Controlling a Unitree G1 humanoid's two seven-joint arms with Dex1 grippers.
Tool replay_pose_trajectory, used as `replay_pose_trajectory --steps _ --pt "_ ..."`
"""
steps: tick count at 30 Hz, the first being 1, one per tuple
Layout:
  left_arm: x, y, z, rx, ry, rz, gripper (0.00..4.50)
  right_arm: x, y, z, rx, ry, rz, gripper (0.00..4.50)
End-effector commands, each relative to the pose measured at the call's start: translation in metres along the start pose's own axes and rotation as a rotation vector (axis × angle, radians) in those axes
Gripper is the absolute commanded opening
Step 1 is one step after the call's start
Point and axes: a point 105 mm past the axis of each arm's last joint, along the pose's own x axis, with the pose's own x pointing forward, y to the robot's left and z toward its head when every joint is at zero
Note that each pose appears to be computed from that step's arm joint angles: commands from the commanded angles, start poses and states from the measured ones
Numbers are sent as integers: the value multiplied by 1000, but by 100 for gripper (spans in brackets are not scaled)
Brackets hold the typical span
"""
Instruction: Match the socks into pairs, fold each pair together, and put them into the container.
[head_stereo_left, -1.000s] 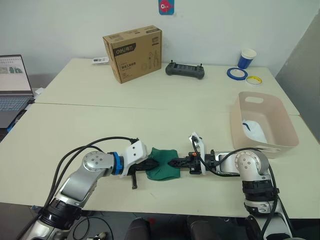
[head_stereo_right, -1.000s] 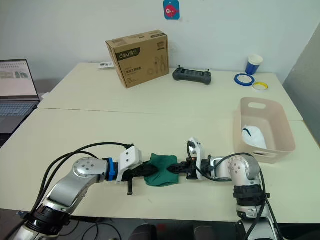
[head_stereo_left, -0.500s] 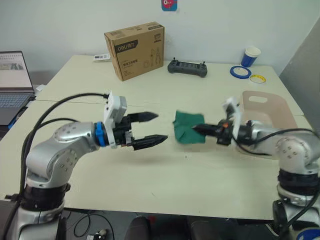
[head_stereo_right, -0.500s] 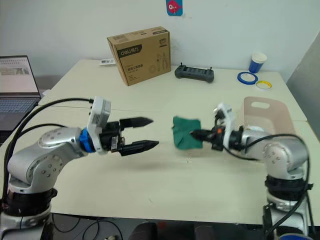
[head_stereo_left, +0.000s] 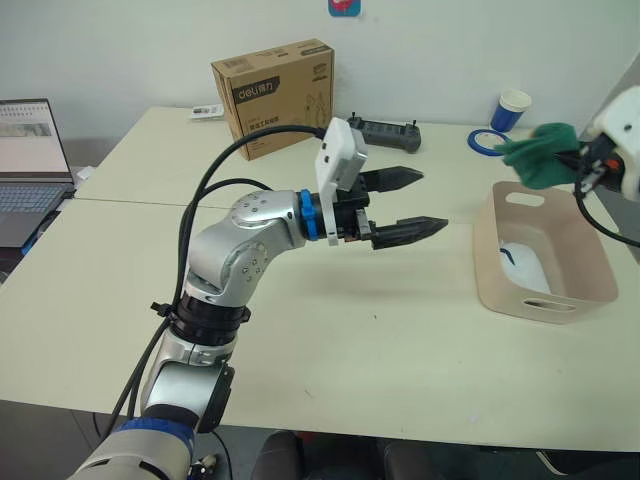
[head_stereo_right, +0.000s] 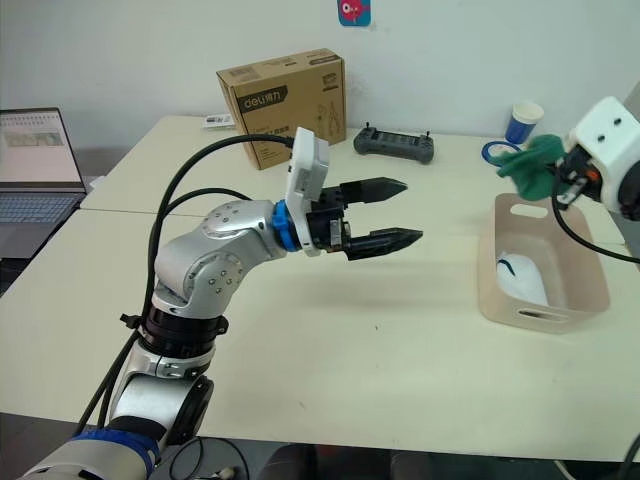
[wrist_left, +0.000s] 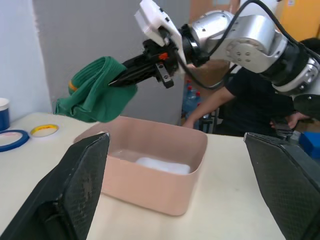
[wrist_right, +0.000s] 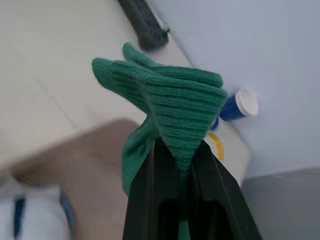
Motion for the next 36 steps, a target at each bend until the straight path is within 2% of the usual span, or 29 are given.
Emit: replay_pose_trajectory --steps 1,5,10,13,17,23,27,30,36 --pt "3 -10 4 38 -10 -38 448 -5 6 -13 -159 72 26 0" --pt "6 -17 1 29 -2 -62 448 -2 16 -24 -254 123 58 0" --pt "12 -29 -4 26 17 -100 448 8 44 -39 -354 163 151 0" --pt "11 -30 -6 20 24 -96 448 6 71 -43 -328 158 275 0" --pt "9 -30 -7 18 29 -88 448 3 91 -39 -294 143 382 0" --pt "6 -29 -16 24 87 -103 448 -1 100 -32 -240 133 455 0" --pt "11 -25 -17 31 85 -104 450 0 98 -34 -188 123 491 114" --pt "11 -24 -19 34 86 -104 450 -5 87 -33 -157 127 502 221" --pt "10 -23 -23 39 91 -97 450 -9 56 -16 -45 58 467 221"
